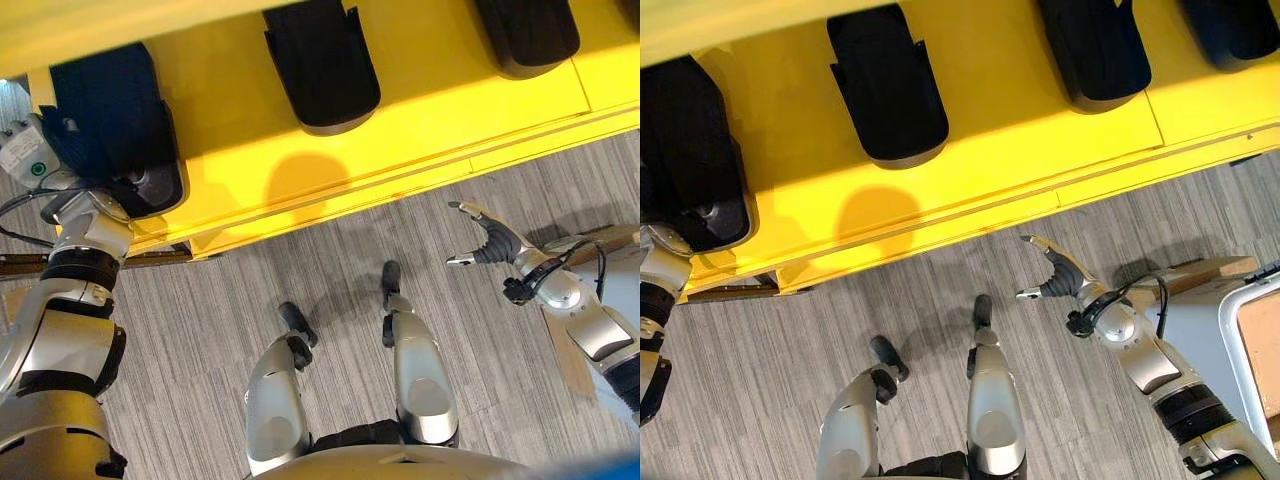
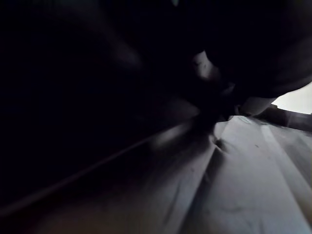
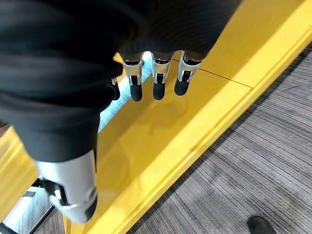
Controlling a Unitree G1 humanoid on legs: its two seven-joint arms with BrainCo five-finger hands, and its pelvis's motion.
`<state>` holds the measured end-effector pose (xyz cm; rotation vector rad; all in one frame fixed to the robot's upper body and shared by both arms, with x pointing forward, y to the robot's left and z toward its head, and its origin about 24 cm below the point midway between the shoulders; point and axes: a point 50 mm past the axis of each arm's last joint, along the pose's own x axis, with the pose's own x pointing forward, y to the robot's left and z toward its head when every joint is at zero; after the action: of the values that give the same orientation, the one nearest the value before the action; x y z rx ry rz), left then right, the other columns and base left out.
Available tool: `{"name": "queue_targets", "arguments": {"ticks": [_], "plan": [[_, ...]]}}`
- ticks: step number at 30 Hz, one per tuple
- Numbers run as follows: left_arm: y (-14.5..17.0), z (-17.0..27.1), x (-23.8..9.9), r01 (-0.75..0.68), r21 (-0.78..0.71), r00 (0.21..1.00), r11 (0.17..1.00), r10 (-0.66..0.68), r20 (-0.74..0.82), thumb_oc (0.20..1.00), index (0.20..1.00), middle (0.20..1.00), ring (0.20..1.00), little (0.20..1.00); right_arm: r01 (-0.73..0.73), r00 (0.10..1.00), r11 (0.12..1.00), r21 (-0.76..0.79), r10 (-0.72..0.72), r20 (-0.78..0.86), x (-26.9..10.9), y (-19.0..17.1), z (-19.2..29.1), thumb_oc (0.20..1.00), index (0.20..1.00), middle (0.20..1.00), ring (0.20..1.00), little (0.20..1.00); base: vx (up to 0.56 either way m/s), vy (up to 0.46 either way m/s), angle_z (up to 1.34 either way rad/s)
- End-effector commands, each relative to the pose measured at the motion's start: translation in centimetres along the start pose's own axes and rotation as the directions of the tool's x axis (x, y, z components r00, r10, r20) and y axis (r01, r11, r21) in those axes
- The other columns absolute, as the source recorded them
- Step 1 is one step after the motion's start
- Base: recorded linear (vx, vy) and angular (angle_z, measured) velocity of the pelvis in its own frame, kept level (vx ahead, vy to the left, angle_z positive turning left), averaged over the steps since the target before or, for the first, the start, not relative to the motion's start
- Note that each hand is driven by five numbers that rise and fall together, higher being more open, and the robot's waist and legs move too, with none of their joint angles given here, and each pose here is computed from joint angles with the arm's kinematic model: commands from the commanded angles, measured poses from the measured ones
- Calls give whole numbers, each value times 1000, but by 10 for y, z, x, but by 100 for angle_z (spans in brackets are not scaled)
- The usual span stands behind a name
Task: Move parts from the plastic box to the shelf.
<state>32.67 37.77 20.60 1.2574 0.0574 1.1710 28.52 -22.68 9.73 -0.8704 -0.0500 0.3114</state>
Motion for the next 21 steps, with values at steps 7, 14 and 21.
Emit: {"name": "queue_targets", "arguments": {"ticks": [7, 14, 21], "plan": [[43, -14, 32, -178, 8, 982, 984, 179, -57, 200, 200, 200, 200, 200, 33, 998, 998, -46, -31, 52, -8, -15, 5, 1000, 1000, 1000, 1000, 1000, 36, 57, -8], [51, -14, 37, -210, 31, 975, 977, 212, -74, 200, 200, 200, 200, 200, 34, 999, 998, -52, -32, 37, -11, -17, 2, 1000, 1000, 1000, 1000, 1000, 15, 8, -1], [61, -13, 44, -242, 78, 967, 967, 247, -58, 200, 200, 200, 200, 200, 28, 999, 998, -62, -27, 25, -16, -17, -3, 1000, 1000, 1000, 1000, 1000, 26, 21, -5]]}}
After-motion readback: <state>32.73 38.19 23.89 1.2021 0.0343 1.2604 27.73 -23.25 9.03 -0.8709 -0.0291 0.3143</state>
